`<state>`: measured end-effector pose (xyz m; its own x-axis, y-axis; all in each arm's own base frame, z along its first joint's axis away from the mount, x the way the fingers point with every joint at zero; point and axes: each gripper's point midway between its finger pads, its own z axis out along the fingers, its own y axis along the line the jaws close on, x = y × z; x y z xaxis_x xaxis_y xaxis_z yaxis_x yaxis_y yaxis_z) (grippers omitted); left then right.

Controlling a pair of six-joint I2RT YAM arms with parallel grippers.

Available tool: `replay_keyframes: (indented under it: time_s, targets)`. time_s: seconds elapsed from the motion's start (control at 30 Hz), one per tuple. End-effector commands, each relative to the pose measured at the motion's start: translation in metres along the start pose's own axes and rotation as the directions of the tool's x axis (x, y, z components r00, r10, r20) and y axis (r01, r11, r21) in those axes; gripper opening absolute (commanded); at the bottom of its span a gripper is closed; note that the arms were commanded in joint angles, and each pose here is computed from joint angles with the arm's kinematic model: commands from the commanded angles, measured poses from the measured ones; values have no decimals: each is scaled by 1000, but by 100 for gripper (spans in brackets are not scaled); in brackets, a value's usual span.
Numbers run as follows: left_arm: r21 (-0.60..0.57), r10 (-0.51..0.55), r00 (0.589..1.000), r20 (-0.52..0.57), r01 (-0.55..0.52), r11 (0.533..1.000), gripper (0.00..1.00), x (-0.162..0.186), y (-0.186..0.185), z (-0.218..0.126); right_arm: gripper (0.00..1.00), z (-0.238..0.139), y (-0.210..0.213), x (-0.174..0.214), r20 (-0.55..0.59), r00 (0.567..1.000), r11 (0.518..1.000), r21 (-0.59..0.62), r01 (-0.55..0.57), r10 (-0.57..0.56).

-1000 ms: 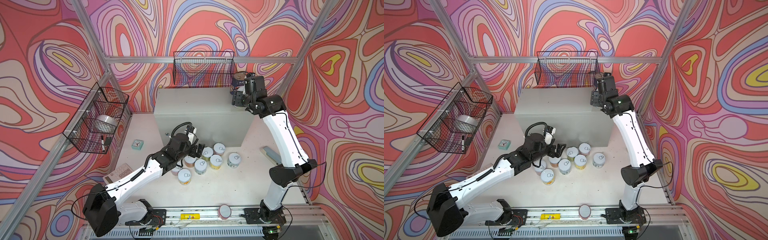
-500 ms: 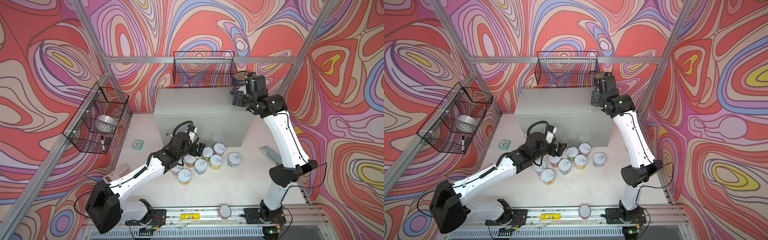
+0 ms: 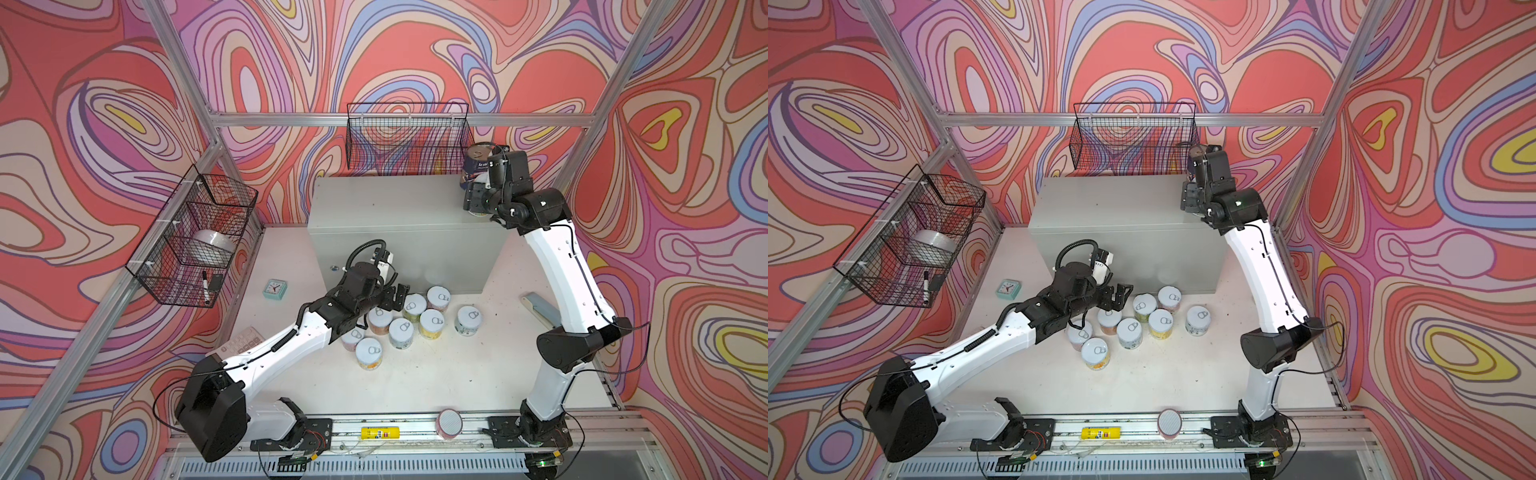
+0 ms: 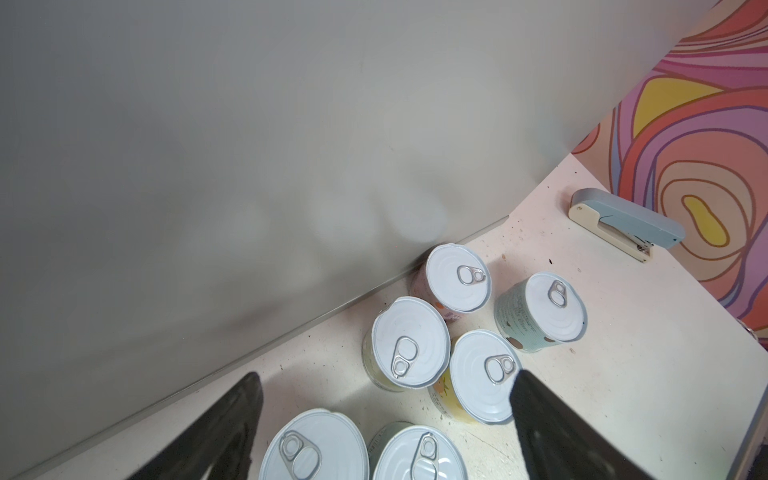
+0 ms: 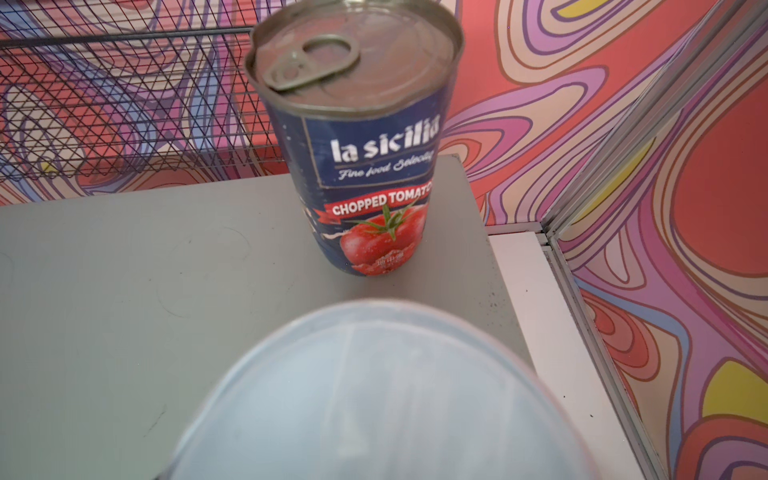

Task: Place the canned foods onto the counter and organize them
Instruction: 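Lower the can onto the cabinet top beside the tomato can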

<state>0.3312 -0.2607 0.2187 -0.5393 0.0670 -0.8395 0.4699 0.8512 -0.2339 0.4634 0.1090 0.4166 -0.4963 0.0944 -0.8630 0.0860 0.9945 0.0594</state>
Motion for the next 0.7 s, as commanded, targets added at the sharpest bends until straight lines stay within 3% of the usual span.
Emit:
replay_keyframes:
  time_s: [0.0, 0.67]
  targets:
    - [16, -12, 1000, 26, 12, 1000, 94, -14, -3, -2, 98, -11, -1, -30, 109, 993, 999, -1, -34, 34]
    - [13, -22, 999, 25, 21, 1000, 94, -13, 1, 0, 98, -3, -14, -22, 107, 994, 997, 75, 10, -18]
